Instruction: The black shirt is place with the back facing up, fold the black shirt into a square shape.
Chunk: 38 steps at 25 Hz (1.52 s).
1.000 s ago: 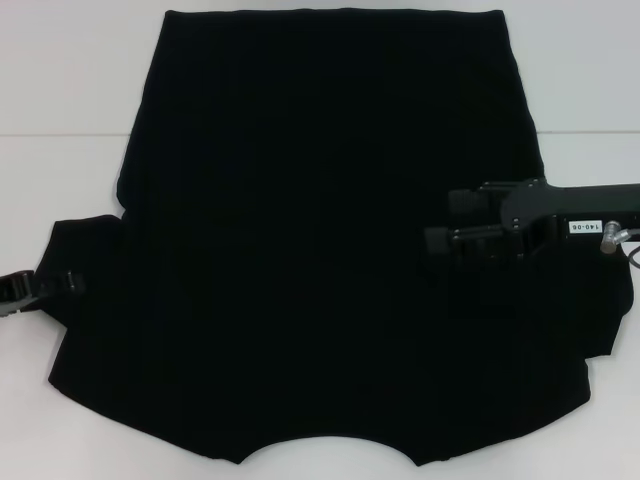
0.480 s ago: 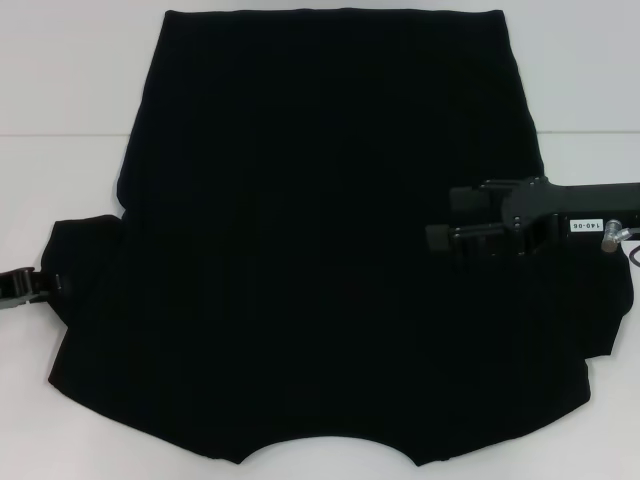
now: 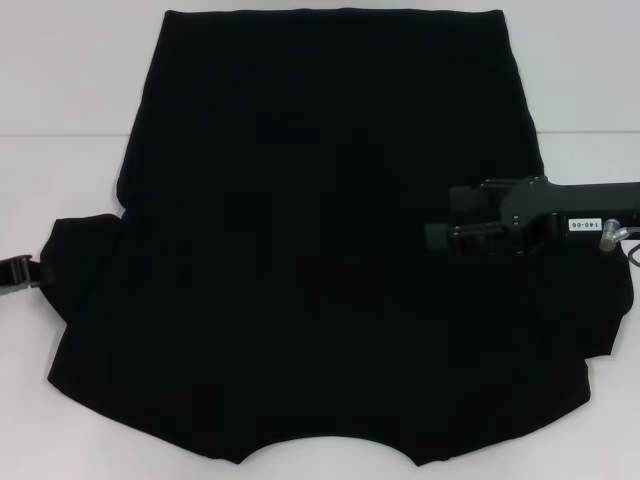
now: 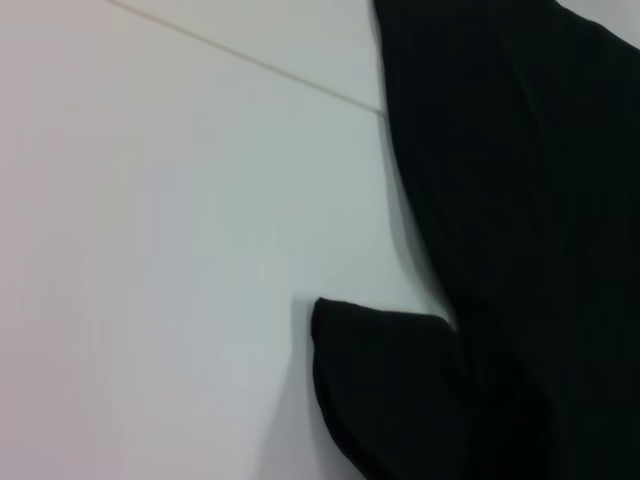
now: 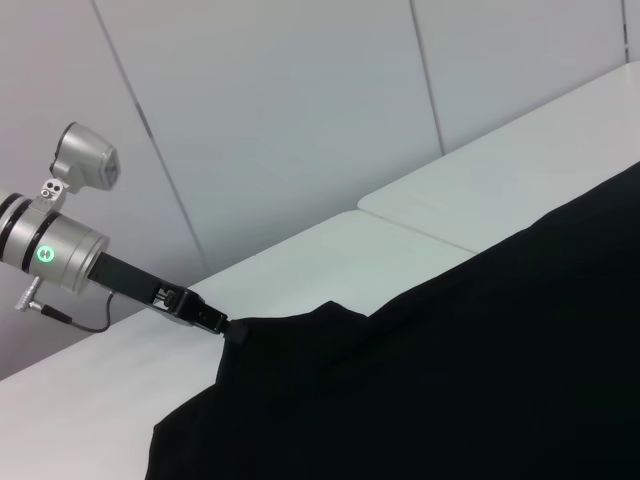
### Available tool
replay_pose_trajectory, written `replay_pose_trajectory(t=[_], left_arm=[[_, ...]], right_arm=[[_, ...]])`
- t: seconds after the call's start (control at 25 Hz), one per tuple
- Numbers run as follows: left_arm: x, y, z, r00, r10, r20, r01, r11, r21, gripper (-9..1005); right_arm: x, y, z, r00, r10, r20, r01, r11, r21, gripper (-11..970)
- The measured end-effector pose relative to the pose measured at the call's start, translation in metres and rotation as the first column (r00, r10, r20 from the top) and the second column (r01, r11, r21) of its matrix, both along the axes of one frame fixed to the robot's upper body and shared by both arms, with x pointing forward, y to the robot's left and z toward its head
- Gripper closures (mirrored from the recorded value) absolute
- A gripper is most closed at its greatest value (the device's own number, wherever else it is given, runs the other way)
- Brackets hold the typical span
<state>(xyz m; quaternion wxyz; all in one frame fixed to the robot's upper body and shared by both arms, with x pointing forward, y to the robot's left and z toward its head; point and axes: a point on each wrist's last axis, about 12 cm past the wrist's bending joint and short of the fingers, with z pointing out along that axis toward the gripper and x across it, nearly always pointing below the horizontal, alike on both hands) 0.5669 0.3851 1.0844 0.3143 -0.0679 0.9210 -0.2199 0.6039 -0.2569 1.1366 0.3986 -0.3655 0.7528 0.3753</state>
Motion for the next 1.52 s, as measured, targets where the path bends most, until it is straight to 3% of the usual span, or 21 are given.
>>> replay_pose_trajectory(t=[0.32, 0.64, 1.08, 1.52], left_arm=[[0.008, 0.006, 0.004, 0.999, 0.036, 0.034, -0.037, 0.998, 0.045, 969], [0.021, 0.016, 0.012, 0.991, 0.084, 0.104, -0.097, 0.987, 0.127, 970], [0.037, 0.012, 0.020, 0.986, 0.070, 0.155, -0.100, 0.975, 0.197, 970], [0.039, 0.004, 0.024, 0.988, 0.024, 0.150, -0.050, 0.984, 0.171, 969]], right_arm=[[0.001, 0.000, 0.000, 1.000, -0.028, 0.005, 0.028, 0.999, 0.024, 61], [-0.001, 0.004, -0.005, 0.999, -0.043, -0.009, 0.043, 0.998, 0.049, 62], [0.000, 0.005, -0.005, 0.999, -0.050, -0.007, 0.050, 0.997, 0.060, 61], [0.000, 0.005, -0.004, 0.999, -0.053, -0.002, 0.053, 0.996, 0.068, 62]])
